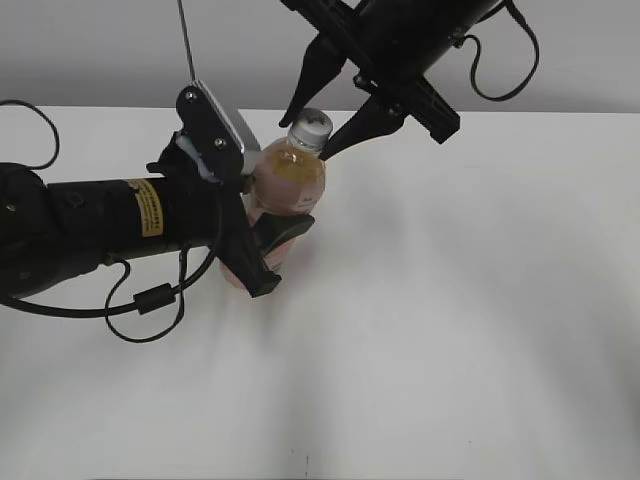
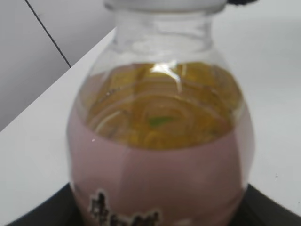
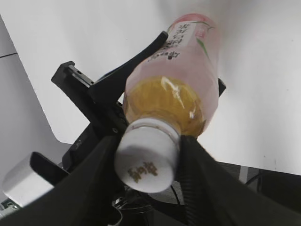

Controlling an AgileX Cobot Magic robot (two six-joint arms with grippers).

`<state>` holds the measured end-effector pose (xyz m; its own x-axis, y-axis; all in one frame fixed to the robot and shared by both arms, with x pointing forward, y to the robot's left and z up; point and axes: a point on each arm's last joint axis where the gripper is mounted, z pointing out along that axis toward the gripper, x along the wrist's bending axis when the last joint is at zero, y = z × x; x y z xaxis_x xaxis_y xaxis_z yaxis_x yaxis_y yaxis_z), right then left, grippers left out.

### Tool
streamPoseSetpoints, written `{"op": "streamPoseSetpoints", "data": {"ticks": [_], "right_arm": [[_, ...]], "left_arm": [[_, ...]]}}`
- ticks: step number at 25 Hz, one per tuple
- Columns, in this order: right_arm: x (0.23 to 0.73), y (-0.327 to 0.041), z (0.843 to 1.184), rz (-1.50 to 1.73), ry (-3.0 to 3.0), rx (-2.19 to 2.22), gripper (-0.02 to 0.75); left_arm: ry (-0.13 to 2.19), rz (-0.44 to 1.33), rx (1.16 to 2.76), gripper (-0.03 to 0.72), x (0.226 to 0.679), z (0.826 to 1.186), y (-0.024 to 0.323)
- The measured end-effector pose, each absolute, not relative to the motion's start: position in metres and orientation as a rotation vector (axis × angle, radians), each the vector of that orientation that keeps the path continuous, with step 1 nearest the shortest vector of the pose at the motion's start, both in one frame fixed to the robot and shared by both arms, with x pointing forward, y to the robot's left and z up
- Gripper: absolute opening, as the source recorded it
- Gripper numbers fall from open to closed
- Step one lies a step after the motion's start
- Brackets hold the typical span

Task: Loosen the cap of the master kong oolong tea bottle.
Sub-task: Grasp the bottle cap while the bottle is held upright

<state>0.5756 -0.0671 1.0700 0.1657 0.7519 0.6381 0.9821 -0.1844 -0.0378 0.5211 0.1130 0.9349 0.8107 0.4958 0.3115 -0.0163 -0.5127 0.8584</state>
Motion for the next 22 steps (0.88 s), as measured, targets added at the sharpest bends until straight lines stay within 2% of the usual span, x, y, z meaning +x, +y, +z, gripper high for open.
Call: {"op": "streamPoseSetpoints", "data": {"ticks": [6,14,22], "right_arm": [[0.578,-0.071,1.083,-0.688,-1.769,-1.997,0.286],[0.579,-0.071,1.081,-0.686,-1.883,-1.926,0.286],[0.579,-0.071,1.078,-0.762,-2.252,-1.606,0.286]], "left_arm": [[0.342,0.664,1.996,0.402,0.521,0.937,0.111],[0.341,0.663,1.999,0.402,0.520,0.937,0.111],[0.335,0.663,2.013,0.402,0.520,0.936,0.111]]}}
